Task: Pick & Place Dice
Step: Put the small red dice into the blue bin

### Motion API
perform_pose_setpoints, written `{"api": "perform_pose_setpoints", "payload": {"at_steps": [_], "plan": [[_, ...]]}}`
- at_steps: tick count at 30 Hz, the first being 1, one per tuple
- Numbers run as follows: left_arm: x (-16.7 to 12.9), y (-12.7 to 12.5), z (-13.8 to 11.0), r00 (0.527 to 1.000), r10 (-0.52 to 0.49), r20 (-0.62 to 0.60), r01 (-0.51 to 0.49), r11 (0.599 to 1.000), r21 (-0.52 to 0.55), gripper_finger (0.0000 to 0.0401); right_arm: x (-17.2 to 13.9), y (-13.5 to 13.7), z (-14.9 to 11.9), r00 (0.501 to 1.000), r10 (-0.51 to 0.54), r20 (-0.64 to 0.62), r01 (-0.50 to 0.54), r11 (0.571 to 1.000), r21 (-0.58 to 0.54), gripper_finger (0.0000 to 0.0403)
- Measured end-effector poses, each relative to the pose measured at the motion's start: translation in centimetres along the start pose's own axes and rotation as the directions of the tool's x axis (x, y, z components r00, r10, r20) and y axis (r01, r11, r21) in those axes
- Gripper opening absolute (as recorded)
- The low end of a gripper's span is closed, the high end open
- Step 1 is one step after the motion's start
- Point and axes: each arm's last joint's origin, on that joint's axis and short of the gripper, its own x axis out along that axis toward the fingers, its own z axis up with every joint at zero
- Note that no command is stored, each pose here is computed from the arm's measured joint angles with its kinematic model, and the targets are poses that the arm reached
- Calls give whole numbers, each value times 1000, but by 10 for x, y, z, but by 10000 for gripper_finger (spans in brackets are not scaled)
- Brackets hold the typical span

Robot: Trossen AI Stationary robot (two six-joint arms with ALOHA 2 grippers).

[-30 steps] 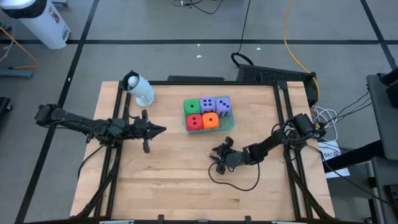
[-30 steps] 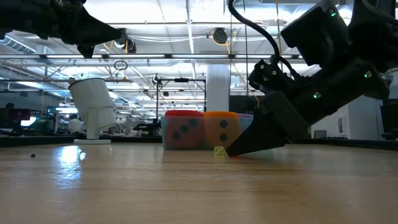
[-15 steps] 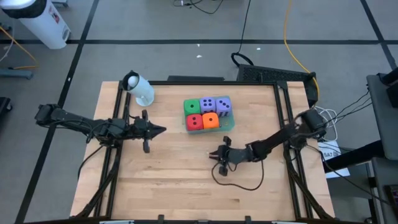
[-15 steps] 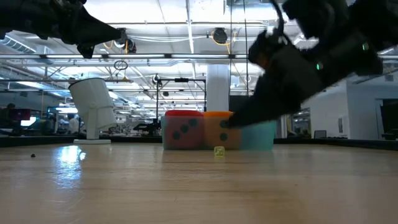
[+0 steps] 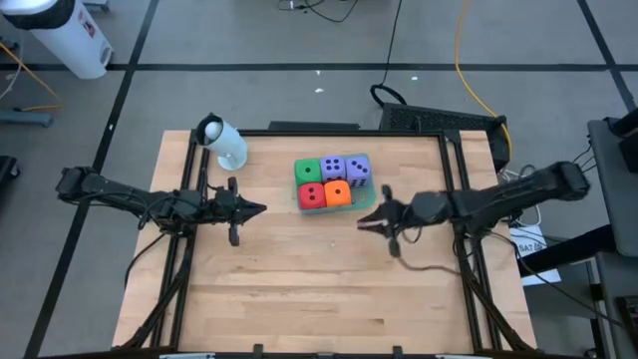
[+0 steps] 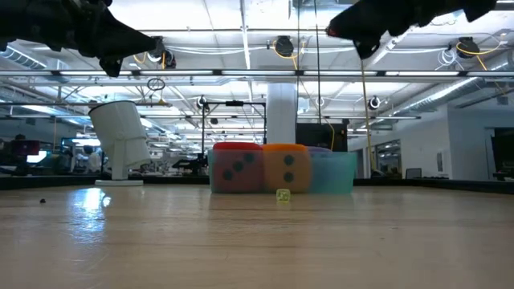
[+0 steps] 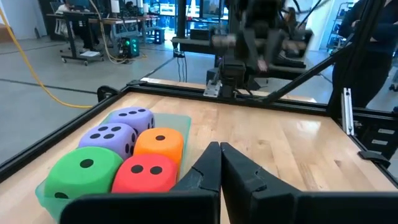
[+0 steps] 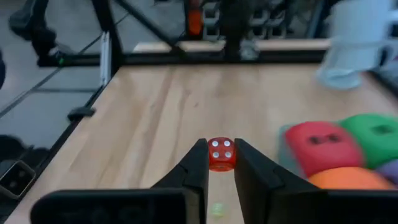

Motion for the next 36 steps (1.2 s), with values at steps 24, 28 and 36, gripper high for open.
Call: {"api": "perform_pose_setpoints", "payload": {"at_steps": [24,28,36], "plan": [[0,-2,-1,997,-74,-22,74,997,-26,16,-79,-48,-86,977,-203,72,193,973,124,63],[0,-2,-1,997,-74,-20,73,997,-24,4,-77,-48,-92,976,-210,60,200,970,141,51],[0,-2,0,997,-75,-3,75,997,-13,21,-72,-54,-50,967,-250,56,238,958,158,65]]}}
